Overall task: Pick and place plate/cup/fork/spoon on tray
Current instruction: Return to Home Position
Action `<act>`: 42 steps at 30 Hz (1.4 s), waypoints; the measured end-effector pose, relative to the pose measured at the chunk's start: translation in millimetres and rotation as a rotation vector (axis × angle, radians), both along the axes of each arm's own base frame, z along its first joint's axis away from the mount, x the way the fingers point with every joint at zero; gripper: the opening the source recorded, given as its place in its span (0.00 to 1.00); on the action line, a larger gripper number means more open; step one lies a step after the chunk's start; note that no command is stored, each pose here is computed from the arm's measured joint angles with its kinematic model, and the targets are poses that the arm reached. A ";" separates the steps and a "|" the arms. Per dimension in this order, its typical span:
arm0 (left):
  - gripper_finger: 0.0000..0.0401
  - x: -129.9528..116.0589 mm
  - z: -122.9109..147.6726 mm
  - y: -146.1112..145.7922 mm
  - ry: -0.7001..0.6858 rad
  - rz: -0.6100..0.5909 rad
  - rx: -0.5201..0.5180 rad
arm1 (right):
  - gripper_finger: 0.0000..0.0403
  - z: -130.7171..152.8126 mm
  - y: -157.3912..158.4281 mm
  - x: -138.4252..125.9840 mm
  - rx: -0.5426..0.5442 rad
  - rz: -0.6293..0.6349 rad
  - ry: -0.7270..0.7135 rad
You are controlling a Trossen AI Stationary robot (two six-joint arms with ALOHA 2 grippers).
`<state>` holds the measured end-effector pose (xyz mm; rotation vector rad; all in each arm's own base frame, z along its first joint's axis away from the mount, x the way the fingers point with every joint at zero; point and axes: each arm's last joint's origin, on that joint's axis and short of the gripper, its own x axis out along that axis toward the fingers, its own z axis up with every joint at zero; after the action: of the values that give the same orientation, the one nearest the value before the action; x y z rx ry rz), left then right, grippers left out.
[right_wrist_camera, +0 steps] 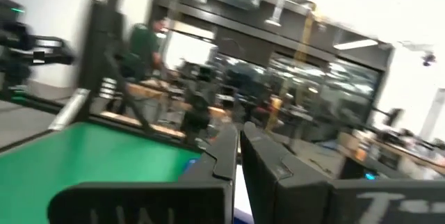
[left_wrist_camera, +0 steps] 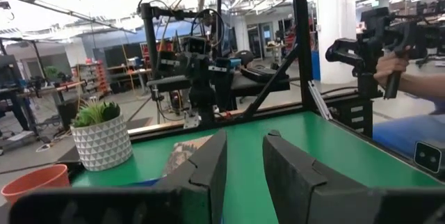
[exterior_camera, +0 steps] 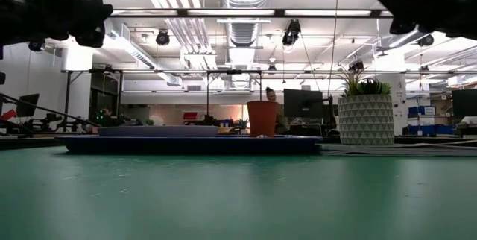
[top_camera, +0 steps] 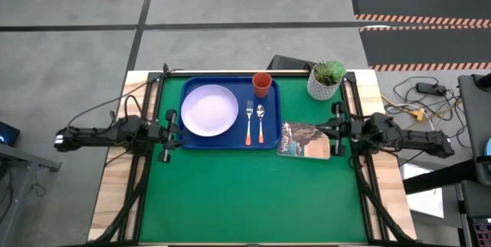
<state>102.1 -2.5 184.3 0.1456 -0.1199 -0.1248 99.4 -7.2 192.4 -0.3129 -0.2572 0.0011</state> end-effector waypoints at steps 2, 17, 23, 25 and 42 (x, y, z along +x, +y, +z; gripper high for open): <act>0.18 0.9 -0.8 0.0 0.010 0.000 0.000 | 0.02 0.9 1.9 -1.7 -0.008 0.060 -0.011; 0.19 7.8 -8.5 0.1 0.100 0.000 -0.002 | 0.02 5.2 6.4 -7.0 -0.090 0.182 -0.070; 0.19 10.1 -11.7 0.2 0.134 0.000 -0.003 | 0.02 3.7 4.1 -4.7 -0.065 0.111 -0.050; 0.19 10.9 -12.8 0.2 0.145 0.000 -0.003 | 0.02 3.7 4.0 -4.6 -0.066 0.111 -0.049; 0.19 16.8 -21.6 0.3 0.238 0.000 -0.005 | 0.02 3.8 4.0 -4.7 -0.066 0.111 -0.050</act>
<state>118.9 -2.2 162.7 0.1249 0.1172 -0.1413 94.8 -3.1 196.2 -0.3639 -0.3245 0.1111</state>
